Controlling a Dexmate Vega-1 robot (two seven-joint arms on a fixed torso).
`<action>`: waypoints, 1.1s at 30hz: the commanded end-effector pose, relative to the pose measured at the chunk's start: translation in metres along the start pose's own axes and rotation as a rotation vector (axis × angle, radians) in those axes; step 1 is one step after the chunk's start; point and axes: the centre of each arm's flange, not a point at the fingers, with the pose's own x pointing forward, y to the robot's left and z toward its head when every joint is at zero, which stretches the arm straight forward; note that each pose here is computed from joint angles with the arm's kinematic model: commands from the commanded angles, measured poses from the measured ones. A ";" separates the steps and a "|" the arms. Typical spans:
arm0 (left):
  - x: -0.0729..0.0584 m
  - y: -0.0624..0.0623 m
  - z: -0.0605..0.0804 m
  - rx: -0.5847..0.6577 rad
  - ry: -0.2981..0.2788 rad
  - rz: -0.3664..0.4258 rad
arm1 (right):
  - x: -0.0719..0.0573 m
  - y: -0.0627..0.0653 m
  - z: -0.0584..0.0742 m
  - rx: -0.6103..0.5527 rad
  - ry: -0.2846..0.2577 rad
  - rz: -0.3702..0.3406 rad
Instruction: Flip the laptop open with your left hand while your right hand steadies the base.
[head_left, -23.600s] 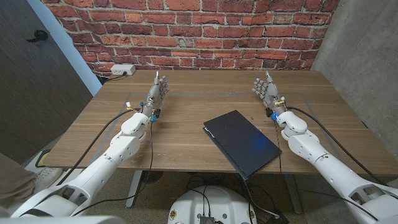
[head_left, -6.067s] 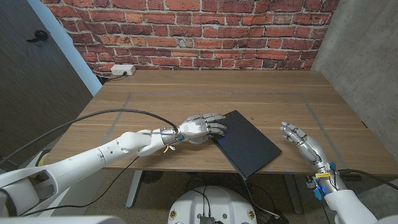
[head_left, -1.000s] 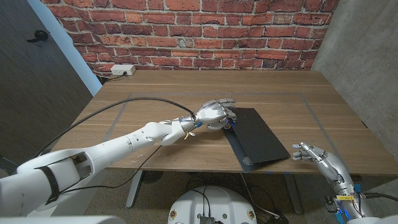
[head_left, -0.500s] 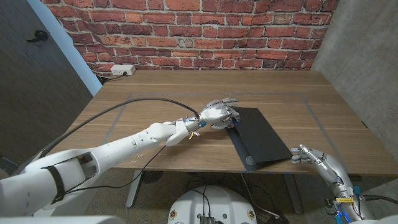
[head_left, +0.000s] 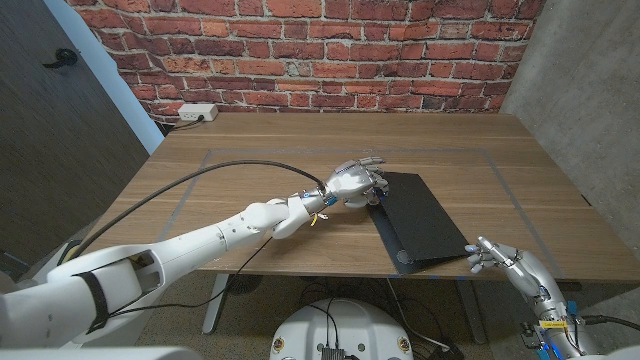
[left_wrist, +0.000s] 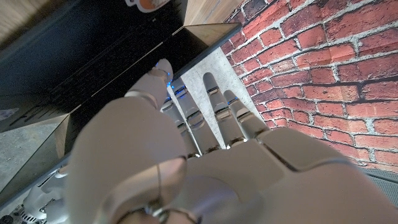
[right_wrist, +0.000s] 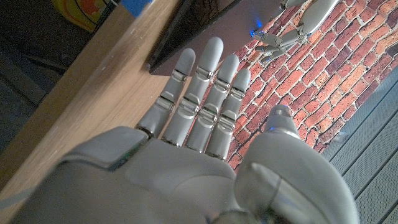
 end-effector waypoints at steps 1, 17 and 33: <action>0.004 -0.002 0.000 0.007 0.051 -0.014 | 0.001 0.003 -0.003 -0.005 0.014 0.020; 0.015 0.000 0.005 -0.007 0.083 0.009 | 0.003 0.014 -0.005 -0.030 0.031 0.109; 0.026 -0.002 0.013 -0.042 0.138 0.028 | 0.004 0.021 -0.008 -0.078 0.051 0.160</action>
